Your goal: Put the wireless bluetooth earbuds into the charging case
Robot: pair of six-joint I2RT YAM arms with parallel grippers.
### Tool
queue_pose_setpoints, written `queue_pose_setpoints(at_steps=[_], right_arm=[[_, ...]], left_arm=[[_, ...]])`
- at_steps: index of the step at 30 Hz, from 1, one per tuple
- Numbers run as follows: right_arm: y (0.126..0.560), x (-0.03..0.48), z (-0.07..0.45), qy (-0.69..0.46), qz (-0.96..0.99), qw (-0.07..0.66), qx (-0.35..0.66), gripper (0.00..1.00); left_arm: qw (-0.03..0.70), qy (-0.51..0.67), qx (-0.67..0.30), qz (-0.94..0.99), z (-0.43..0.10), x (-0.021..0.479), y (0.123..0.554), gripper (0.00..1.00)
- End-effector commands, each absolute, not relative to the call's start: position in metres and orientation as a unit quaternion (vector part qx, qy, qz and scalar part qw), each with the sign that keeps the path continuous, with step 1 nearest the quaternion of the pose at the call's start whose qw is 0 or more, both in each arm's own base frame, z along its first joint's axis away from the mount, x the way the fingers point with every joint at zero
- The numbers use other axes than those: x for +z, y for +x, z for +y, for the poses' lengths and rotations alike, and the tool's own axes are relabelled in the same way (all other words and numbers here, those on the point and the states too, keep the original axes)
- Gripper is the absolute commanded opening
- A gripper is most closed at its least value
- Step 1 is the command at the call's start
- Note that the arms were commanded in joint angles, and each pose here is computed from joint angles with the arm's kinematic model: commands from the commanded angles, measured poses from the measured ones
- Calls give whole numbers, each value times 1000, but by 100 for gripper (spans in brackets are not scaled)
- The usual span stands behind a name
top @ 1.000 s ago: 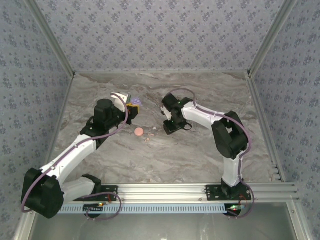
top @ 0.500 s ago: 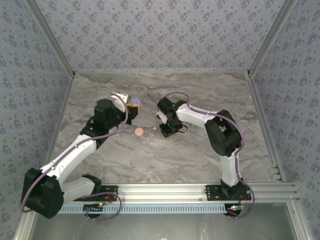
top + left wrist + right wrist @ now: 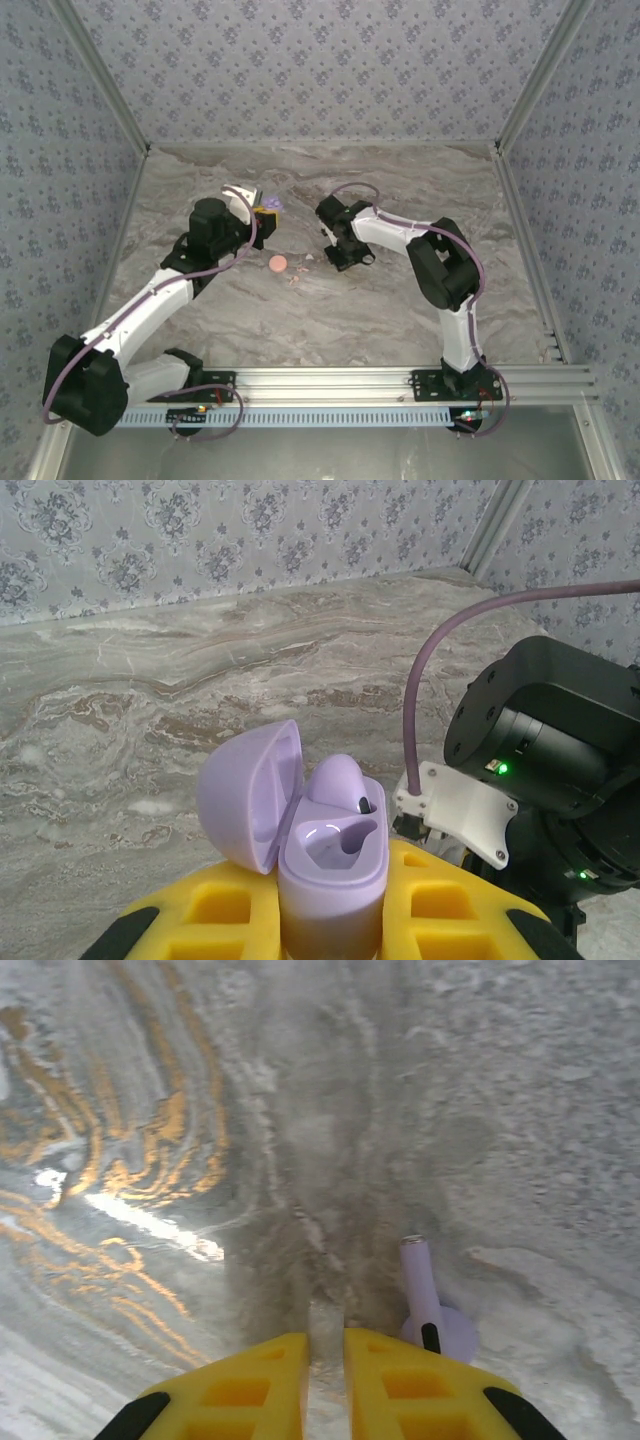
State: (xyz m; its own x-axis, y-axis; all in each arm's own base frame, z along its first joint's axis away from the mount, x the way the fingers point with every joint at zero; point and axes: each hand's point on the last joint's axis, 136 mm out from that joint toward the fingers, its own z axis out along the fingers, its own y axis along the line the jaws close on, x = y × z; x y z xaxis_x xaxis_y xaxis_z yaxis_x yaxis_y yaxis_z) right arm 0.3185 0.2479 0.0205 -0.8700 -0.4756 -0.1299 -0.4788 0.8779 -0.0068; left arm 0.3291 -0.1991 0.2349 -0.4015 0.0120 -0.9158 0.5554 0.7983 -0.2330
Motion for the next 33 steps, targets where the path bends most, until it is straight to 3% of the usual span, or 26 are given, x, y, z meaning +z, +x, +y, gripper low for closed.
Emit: queue_pose_setpoints(at_steps=[1,33], right_arm=[[327,27,235,-227,971,73,-20,17],[347,31,194,-198,975,70,-73,26]], left_arm=[[528,180,-262,788,-199,242,333,13],[525,181,-260,790,-199,240,334,13]])
